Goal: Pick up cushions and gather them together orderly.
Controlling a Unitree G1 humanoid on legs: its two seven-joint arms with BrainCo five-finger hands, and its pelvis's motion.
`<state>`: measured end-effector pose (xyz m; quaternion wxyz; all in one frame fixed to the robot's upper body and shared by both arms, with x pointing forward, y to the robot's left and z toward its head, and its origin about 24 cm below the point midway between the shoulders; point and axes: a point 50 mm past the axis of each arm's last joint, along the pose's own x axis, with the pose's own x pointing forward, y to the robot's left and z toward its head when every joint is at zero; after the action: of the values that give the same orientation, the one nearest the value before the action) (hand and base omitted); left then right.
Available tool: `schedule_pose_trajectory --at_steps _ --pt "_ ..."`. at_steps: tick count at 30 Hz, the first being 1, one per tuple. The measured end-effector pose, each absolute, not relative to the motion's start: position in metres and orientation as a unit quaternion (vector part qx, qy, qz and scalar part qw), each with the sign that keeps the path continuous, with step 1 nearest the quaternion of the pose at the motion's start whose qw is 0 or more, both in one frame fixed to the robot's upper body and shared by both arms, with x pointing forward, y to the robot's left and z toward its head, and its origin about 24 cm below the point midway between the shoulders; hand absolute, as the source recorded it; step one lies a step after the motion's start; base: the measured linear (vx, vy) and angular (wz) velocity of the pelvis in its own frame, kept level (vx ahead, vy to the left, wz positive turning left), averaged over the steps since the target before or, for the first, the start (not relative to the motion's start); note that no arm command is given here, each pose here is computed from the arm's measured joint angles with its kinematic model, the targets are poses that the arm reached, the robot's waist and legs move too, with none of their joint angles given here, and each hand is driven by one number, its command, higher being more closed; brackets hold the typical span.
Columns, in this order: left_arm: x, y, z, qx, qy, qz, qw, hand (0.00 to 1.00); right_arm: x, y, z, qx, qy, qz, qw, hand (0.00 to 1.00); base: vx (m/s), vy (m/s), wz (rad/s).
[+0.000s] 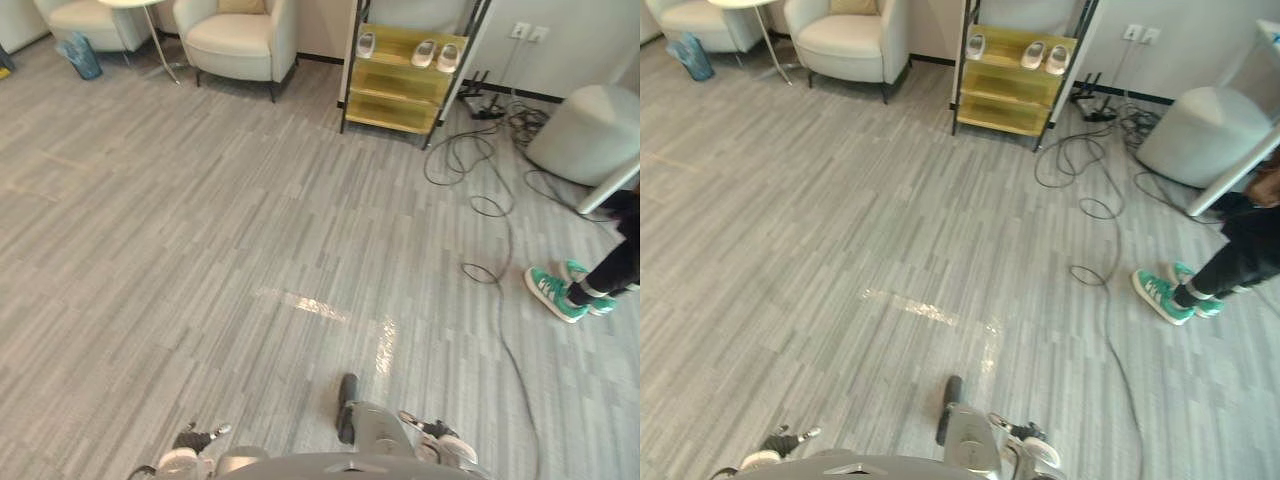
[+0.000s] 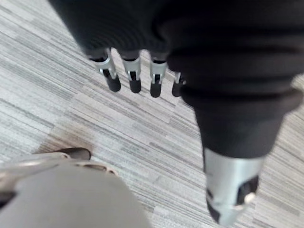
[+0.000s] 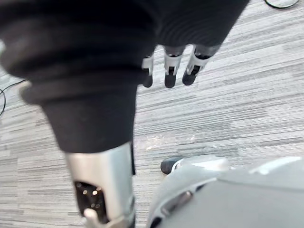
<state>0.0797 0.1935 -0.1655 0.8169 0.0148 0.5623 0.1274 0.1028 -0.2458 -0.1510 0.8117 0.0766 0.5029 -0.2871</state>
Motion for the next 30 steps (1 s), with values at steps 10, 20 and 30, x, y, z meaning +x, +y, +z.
schedule_pose_trajectory --at_steps 10,20,30 --pt "0.090 0.196 -0.162 0.022 0.548 0.113 0.829 0.00 0.073 -0.247 -0.159 0.079 0.539 -0.304 0.782 0.00 0.21 -0.036 0.10" --pt "0.080 0.204 -0.163 0.016 0.552 0.135 0.823 0.00 0.065 -0.243 -0.161 0.083 0.545 -0.306 0.776 0.00 0.16 0.212 -0.23" --pt "0.073 0.210 -0.164 0.053 0.565 0.112 0.816 0.00 0.062 -0.232 -0.163 0.091 0.551 -0.295 0.775 0.00 0.01 0.038 -0.08"
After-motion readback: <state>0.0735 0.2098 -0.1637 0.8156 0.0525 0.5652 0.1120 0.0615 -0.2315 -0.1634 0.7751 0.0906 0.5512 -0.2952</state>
